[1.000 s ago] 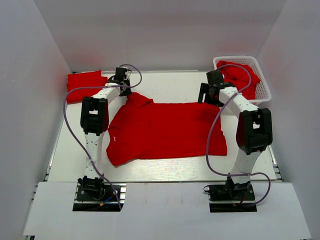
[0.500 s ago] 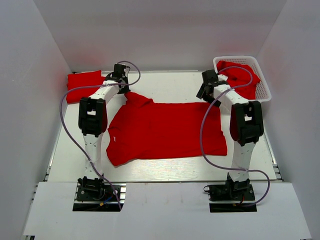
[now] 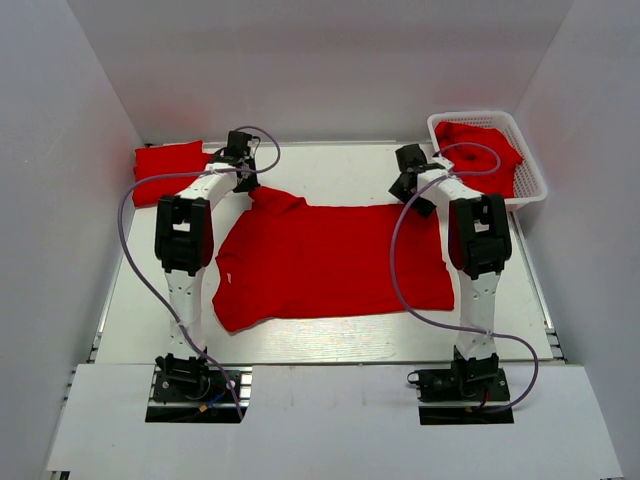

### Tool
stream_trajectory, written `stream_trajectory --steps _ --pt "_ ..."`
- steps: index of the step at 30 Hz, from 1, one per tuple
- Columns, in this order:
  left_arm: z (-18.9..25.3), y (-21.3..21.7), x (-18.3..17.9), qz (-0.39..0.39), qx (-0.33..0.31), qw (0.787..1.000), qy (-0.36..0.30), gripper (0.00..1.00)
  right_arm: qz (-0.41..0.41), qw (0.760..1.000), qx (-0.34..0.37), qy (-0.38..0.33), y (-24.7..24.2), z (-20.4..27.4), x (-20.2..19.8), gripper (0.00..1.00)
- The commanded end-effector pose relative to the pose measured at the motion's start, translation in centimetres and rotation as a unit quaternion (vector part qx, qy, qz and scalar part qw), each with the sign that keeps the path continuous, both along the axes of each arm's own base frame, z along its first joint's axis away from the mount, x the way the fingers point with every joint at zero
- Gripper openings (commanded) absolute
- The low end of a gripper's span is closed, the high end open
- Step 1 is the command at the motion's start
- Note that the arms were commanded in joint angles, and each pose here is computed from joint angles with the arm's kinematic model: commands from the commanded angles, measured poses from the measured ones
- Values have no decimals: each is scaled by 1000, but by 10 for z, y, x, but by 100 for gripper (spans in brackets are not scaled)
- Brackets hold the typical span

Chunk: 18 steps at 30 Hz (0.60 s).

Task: Fold and stack the t-shirts
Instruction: Grap the side of the flattened tshirt furthest away from the robot with both arms

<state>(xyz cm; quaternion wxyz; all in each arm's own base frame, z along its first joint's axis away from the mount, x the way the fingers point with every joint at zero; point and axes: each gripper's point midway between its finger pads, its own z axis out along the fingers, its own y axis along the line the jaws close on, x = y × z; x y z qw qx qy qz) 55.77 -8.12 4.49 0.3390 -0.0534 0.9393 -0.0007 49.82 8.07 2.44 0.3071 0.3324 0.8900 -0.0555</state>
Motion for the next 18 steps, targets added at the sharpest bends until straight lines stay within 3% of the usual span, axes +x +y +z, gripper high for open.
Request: stream_trajectory --steps 1,9,12,13,15,18 --pt "59 0 1 4 -9 999 -51 0 -26 1000 10 12 -6 -15 7 90" --pt "55 7 -10 18 3 999 -35 0 -21 998 -5 58 -9 -28 0 90" --pt "58 12 -12 22 3 999 -34 0 -31 997 -17 73 -15 -29 -7 86" --pt "63 12 -11 22 2 999 -39 0 -31 996 -20 76 -16 -30 -7 79" --pt "69 12 -11 26 -2 999 -44 0 -34 994 -33 99 -22 -35 -16 77" --pt "75 8 -15 21 -16 998 -50 0 -31 991 -40 123 -25 -42 -21 56"
